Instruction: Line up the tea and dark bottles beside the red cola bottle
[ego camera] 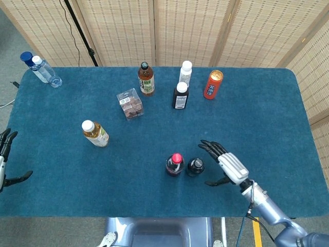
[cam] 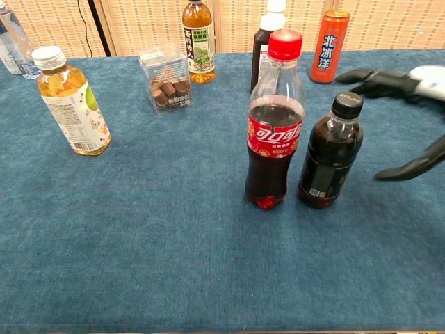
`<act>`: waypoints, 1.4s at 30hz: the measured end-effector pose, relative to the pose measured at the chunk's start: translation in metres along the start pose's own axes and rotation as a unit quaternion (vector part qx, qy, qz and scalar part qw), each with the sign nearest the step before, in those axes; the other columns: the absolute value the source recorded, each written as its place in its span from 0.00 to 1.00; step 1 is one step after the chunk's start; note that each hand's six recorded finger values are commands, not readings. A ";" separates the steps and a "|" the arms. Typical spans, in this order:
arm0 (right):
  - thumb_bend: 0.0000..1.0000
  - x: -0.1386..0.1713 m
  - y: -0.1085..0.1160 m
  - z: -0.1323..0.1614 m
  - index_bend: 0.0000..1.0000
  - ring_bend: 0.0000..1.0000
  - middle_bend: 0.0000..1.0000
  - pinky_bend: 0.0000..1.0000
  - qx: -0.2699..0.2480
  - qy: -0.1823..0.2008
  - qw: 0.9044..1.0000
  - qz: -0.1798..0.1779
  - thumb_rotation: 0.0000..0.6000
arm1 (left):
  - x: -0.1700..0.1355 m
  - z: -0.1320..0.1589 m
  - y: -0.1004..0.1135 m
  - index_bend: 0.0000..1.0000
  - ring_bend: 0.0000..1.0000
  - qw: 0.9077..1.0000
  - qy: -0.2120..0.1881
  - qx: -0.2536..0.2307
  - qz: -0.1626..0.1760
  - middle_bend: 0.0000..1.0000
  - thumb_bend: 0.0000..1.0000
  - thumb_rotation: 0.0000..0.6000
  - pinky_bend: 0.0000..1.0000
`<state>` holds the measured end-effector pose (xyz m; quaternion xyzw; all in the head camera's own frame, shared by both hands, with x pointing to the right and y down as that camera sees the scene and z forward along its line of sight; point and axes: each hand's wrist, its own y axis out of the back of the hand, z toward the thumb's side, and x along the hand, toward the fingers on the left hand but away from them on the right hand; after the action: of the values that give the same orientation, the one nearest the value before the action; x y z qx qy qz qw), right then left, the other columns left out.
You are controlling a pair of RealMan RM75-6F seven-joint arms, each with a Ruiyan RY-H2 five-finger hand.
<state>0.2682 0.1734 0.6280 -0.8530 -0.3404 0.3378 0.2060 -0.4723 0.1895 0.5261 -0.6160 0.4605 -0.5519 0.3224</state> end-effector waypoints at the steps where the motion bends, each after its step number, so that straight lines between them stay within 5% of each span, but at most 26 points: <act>1: 0.00 0.005 0.008 -0.002 0.00 0.00 0.00 0.00 0.011 -0.005 1.000 -0.006 1.00 | 0.001 -0.001 0.000 0.00 0.00 1.000 -0.002 -0.006 -0.003 0.00 0.04 1.00 0.00; 6: 0.00 0.034 0.053 -0.016 0.00 0.00 0.00 0.00 0.068 -0.048 0.995 -0.048 1.00 | 0.011 -0.010 -0.005 0.00 0.00 0.999 -0.017 -0.026 -0.027 0.00 0.02 1.00 0.00; 12: 0.00 0.068 0.091 -0.036 0.00 0.00 0.00 0.00 0.118 -0.117 0.977 -0.134 1.00 | 0.034 -0.023 -0.018 0.00 0.00 0.996 -0.034 -0.058 -0.063 0.00 0.01 1.00 0.00; 22: 0.00 0.123 0.106 -0.059 0.00 0.00 0.00 0.00 0.159 -0.186 0.939 -0.243 1.00 | 0.087 -0.032 -0.057 0.00 0.00 0.978 -0.072 -0.161 -0.110 0.00 0.00 1.00 0.00; 34: 0.00 0.124 0.106 -0.059 0.00 0.00 0.00 0.00 0.150 -0.173 0.944 -0.239 1.00 | 0.137 0.022 -0.137 0.00 0.00 0.943 -0.116 -0.261 -0.169 0.00 0.00 1.00 0.00; 42: 0.00 0.125 0.109 -0.057 0.00 0.00 0.00 0.00 0.142 -0.168 0.945 -0.242 1.00 | 0.158 0.058 -0.163 0.00 0.00 0.925 -0.129 -0.318 -0.161 0.00 0.00 1.00 0.00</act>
<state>0.4247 0.1821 0.5498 -0.6378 -0.5144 0.4614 0.3403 -0.3862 0.0974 0.7235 -0.8177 0.4613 -0.3367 0.0725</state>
